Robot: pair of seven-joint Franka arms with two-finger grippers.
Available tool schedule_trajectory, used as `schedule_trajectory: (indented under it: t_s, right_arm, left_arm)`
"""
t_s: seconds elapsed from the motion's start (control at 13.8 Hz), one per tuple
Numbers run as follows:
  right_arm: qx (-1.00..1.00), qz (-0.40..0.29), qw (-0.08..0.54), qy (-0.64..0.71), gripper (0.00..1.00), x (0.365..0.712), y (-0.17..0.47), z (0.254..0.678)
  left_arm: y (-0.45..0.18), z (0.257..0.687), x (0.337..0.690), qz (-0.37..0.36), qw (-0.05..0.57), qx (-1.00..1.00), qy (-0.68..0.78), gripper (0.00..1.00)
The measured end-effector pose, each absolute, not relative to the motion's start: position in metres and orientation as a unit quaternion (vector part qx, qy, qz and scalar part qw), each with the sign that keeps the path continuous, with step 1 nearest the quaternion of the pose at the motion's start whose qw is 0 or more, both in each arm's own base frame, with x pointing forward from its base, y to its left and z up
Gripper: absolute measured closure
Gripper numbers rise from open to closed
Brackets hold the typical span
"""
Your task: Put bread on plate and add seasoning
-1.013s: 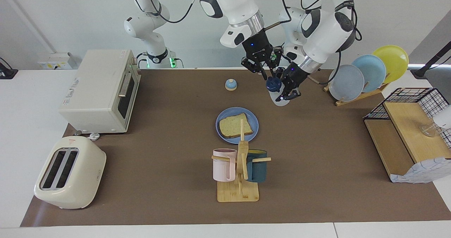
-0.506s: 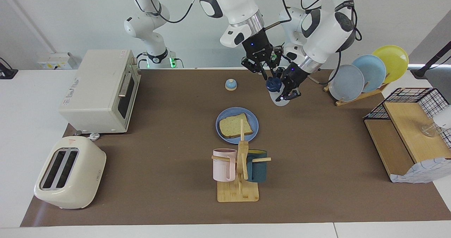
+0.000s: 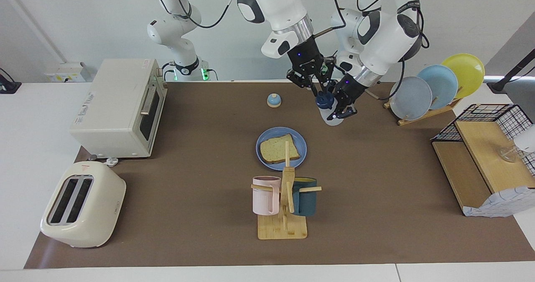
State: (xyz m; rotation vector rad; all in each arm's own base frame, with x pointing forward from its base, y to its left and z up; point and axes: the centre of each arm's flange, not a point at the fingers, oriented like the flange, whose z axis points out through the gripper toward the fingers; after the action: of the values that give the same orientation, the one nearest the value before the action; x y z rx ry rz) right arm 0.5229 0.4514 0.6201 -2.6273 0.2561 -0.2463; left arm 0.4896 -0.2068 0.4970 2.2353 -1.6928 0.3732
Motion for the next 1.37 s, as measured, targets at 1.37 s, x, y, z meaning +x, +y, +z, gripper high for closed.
schedule_trajectory:
  t_s: [1.37]
  right_arm:
    - [-0.949, -0.072, 0.273, 0.142, 0.95, 0.539, 0.430, 0.628]
  left_arm:
    - [-0.207, 0.498, 0.490, 0.133, 0.157, 0.785, -0.584, 0.58]
